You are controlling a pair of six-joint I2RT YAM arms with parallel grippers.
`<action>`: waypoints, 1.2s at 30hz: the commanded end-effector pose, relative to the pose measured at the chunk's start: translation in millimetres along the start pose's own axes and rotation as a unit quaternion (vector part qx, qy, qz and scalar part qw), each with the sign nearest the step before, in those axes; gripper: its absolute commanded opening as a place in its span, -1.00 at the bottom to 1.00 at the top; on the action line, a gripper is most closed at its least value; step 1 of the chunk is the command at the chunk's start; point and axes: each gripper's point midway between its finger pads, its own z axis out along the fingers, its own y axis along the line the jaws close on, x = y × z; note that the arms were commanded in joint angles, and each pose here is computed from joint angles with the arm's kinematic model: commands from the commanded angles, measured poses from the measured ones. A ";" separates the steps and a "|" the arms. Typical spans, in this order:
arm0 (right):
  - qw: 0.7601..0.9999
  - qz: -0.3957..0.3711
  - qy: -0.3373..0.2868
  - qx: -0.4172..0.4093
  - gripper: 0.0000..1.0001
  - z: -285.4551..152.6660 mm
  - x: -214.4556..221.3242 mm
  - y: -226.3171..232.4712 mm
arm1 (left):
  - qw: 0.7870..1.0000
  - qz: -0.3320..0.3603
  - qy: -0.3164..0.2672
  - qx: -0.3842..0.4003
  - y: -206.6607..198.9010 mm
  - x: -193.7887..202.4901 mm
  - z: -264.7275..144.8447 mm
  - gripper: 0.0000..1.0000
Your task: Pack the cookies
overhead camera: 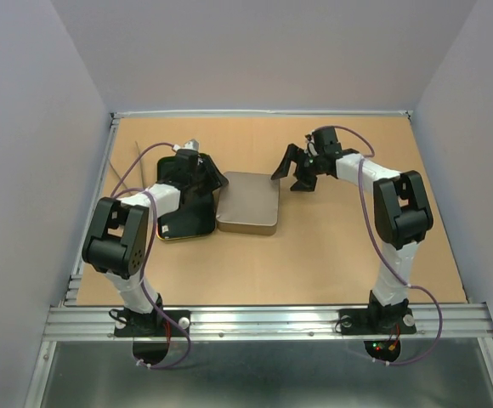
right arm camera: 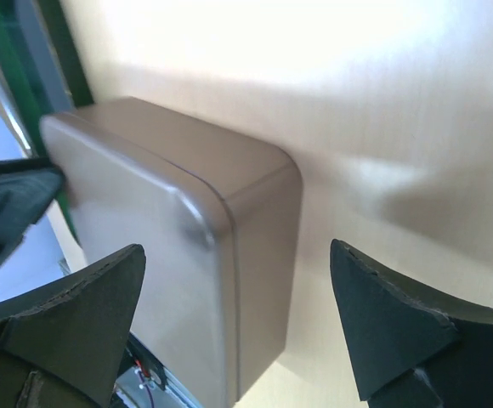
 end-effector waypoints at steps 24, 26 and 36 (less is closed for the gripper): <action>0.984 -0.107 -0.140 -0.002 0.94 -80.4 -63.0 68.8 | 0.987 0.086 -0.124 0.047 -83.3 -102.9 -96.2 0.35; 0.978 -0.127 -0.168 -0.011 0.95 -102.4 -68.4 84.8 | 0.980 0.102 -0.161 0.059 -97.1 -120.2 -121.5 0.36; 0.932 -0.169 -0.322 0.014 1.00 -208.3 -64.5 101.0 | 0.922 0.108 -0.371 0.026 -67.3 -143.4 -233.6 0.51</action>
